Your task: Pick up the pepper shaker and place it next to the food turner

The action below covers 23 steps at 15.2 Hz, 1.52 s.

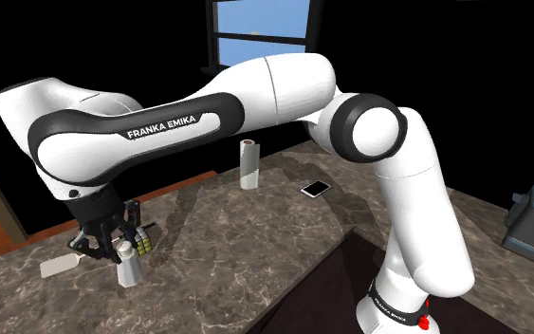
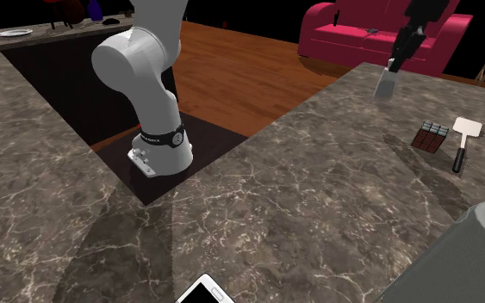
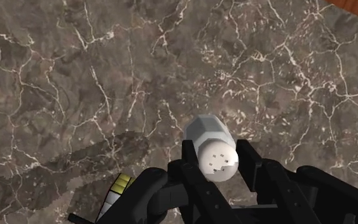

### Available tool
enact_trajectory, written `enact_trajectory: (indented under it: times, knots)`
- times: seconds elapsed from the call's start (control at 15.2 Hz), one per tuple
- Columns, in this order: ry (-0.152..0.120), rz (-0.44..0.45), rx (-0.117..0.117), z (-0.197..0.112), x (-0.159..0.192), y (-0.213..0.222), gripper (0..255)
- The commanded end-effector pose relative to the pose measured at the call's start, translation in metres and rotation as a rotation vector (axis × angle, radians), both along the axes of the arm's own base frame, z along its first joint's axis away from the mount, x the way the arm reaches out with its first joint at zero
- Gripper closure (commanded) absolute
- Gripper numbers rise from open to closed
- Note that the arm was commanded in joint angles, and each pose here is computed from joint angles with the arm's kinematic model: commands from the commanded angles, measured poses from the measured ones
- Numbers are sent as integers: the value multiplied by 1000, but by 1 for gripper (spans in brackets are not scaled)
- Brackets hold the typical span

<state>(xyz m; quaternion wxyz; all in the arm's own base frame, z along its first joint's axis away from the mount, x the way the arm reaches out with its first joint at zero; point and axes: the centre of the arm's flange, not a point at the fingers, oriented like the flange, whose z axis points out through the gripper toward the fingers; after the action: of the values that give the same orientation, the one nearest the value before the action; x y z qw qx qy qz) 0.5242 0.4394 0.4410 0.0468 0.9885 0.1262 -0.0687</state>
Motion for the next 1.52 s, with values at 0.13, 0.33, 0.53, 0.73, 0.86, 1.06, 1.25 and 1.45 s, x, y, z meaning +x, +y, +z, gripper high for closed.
enact_trajectory:
  times: [0.13,0.33,0.53,0.73,0.86,1.06,1.25,1.45]
  knots:
    - [0,0,0,-21,-2,0,255]
    - [0,0,0,-37,-2,0,255]
    - [0,0,0,-53,-2,0,255]
    - [0,0,0,-65,-2,0,255]
    - [0,0,0,-65,-2,0,255]
    - [0,0,0,-65,-2,0,255]
    - [0,0,0,-65,-2,0,0]
    - [0,0,0,-65,-2,0,0]
